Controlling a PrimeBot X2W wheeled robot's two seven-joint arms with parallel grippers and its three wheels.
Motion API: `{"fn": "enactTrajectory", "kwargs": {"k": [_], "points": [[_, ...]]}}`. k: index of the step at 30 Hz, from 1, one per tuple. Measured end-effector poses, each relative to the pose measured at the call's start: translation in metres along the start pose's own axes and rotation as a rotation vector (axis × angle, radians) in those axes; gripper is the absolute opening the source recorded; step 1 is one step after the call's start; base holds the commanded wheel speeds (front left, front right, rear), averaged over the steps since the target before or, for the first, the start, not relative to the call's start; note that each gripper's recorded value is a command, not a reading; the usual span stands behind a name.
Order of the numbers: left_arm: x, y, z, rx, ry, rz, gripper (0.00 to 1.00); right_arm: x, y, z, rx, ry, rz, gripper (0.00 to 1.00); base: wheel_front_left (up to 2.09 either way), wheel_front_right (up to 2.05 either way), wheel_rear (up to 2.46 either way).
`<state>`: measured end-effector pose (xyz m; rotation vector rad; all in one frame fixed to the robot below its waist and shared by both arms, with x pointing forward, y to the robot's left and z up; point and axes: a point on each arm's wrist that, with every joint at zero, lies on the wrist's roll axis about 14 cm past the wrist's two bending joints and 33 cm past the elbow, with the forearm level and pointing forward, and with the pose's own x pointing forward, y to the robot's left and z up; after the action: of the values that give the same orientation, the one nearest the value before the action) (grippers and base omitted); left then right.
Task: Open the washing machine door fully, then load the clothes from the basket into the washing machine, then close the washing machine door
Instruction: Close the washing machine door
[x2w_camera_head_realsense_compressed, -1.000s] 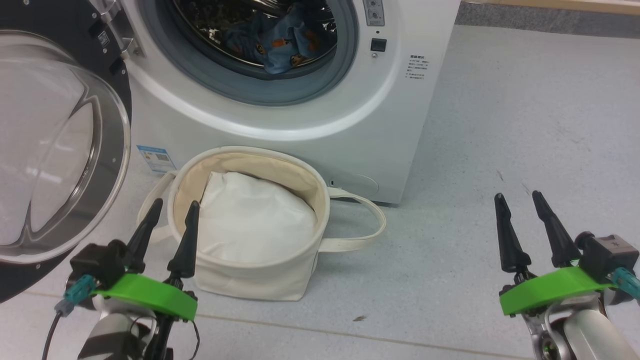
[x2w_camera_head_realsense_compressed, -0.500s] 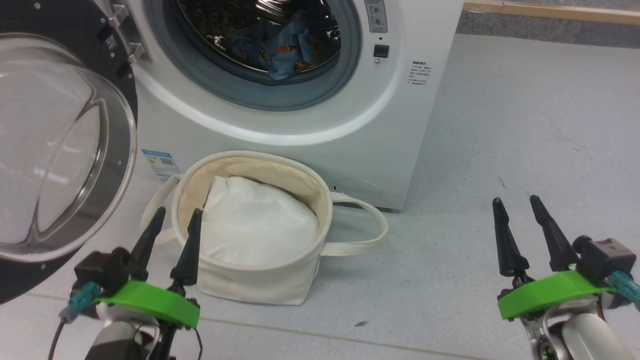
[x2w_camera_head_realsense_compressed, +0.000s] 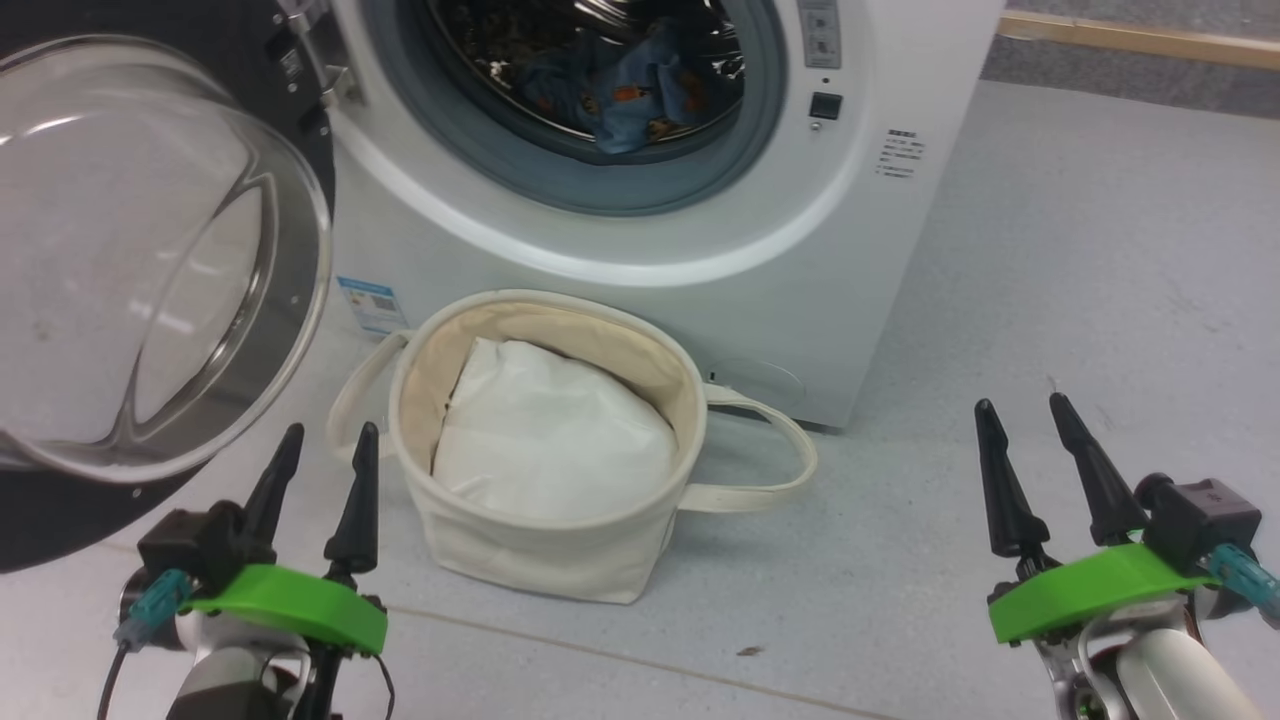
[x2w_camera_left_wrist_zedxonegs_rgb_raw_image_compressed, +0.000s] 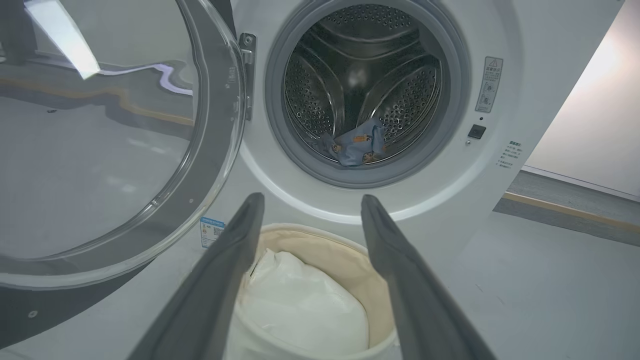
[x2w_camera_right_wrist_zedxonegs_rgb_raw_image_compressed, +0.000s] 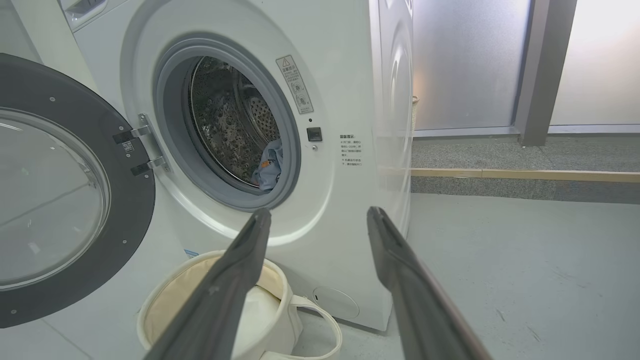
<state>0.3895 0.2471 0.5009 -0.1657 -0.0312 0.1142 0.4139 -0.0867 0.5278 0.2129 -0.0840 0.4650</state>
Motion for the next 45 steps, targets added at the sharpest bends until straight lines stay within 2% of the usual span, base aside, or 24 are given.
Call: {"fn": "enactTrajectory", "kwargs": {"k": [17,45], "points": [[-0.048,0.061,0.012,-0.005,-0.041,0.188,1.00,0.026,0.053,-0.009,0.031,0.022,0.161,1.00,0.00,0.00,0.00],[-0.128,0.129,0.022,0.005,-0.081,0.435,1.00,0.063,0.155,-0.031,0.095,0.083,0.459,1.00,0.00,0.00,0.00]]}}
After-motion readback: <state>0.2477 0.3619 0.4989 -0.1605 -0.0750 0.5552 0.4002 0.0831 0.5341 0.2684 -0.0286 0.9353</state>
